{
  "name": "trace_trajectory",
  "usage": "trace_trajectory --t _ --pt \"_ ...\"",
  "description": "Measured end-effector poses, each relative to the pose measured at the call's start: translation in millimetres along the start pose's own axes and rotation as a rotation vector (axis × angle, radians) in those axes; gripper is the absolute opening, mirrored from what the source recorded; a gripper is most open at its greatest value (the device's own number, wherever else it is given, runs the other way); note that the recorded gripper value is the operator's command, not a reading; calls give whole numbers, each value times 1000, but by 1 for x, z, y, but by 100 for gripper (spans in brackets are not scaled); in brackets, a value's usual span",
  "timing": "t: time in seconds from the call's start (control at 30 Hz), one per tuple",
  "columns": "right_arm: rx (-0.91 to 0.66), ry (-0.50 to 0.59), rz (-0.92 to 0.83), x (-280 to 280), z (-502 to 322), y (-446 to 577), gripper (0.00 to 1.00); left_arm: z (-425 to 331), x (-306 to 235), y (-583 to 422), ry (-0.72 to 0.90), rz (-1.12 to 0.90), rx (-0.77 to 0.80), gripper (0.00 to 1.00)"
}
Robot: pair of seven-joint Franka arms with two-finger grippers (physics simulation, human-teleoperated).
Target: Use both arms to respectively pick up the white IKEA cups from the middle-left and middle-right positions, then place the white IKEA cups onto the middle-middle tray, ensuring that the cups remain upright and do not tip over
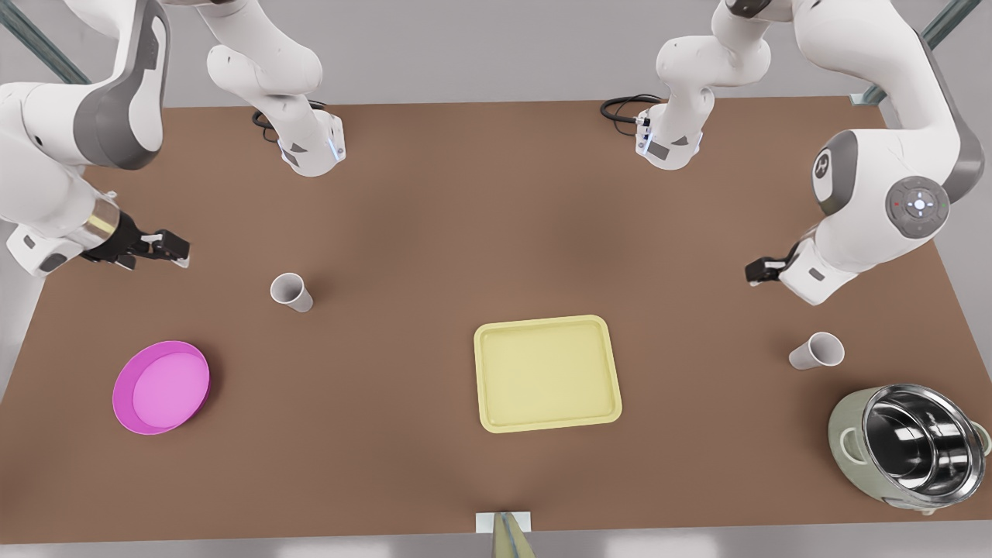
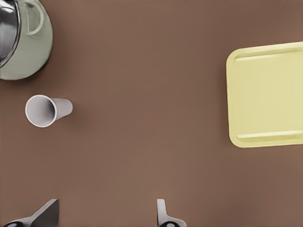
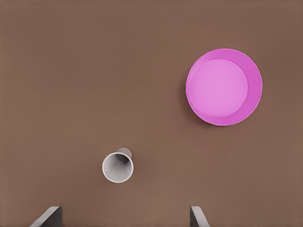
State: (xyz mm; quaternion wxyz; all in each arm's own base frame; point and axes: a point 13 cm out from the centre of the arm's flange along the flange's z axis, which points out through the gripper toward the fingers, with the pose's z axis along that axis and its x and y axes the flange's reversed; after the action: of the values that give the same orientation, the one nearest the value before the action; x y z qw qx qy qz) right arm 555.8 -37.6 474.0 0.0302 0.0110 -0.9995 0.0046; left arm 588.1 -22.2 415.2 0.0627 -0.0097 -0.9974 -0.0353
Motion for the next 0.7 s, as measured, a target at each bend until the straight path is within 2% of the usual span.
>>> trace_trajectory --t 0.13,0.23,0.3,0.5,0.7 --pt "-1 31 -11 -3 21 0 100 24 -13 10 23 -24 4 100" --pt "-8 114 -39 3 90 12 100 138 -46 95 126 -144 39 100" --pt "-8 134 -63 8 125 23 100 185 -63 122 126 -168 50 100" --pt "-10 108 -78 23 196 28 100 249 -91 171 50 -179 55 100" --pt "-23 46 -33 19 247 2 100 289 -84 191 59 -165 41 100"
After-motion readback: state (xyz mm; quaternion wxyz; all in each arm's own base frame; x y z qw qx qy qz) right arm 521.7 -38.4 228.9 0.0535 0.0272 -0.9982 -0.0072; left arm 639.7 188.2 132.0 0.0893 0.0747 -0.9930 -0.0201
